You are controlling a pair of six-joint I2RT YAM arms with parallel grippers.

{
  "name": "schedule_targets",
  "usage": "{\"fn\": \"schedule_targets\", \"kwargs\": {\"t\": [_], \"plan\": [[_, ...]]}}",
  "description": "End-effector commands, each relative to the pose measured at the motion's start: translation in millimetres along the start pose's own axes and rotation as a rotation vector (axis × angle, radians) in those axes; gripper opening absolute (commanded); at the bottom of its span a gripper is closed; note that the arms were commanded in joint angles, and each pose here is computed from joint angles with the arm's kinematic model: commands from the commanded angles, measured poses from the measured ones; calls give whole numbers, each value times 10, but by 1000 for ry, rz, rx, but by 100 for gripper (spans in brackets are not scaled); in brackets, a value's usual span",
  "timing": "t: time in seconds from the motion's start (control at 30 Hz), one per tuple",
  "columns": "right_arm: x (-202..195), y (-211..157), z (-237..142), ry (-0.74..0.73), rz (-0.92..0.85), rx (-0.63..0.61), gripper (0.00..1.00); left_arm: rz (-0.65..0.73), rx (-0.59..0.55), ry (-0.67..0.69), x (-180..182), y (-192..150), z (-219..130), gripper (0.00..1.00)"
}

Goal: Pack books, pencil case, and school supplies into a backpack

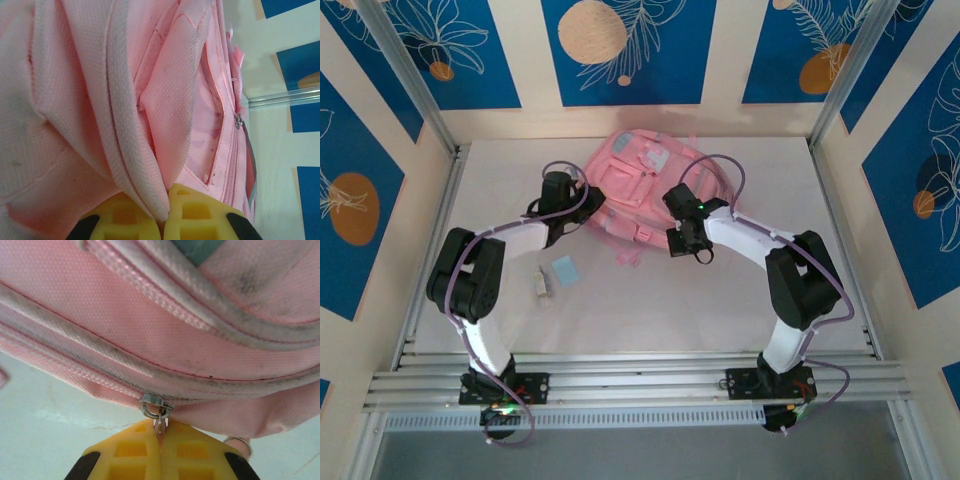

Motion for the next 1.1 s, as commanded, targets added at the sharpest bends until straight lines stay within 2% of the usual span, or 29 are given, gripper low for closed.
{"fn": "schedule_targets", "kwargs": {"t": [0.0,0.13,0.33,0.47,0.57,0.63,0.73,0.87,1.07], "plan": [[-197,-333,-130,-83,-81,143,0,81,-144,-85,-344,487,-81,0],[-271,-312,-168,-63,-75,129,0,118,-135,-62,-359,617,-18,0],[96,-188,-225,265,25,37,0,175,-96,-12,-339,838,207,0],[284,-94,-175,392,77,17,0,194,-40,10,-369,816,293,2],[390,10,-171,483,113,-7,0,184,11,15,-372,729,237,39],[450,102,-192,540,130,-27,0,172,55,18,-362,606,149,53],[493,182,-185,572,129,-30,0,133,87,-14,-386,390,-54,67],[567,262,-204,635,137,-39,0,43,119,-47,-306,-56,-215,73],[567,221,-170,628,142,-26,0,-68,156,-85,-269,-657,-135,73]]}}
Point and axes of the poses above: each hand's point on the last joint's axis, 136 mm out from that joint toward the fingers, its own z axis out along the fingers, its own x axis along the line the jaws close on, y = z × x, the point moved 2 cm from there along -z, back along the fingers, and after that the axes turned 13 degrees about -z, right-handed, at the moved point
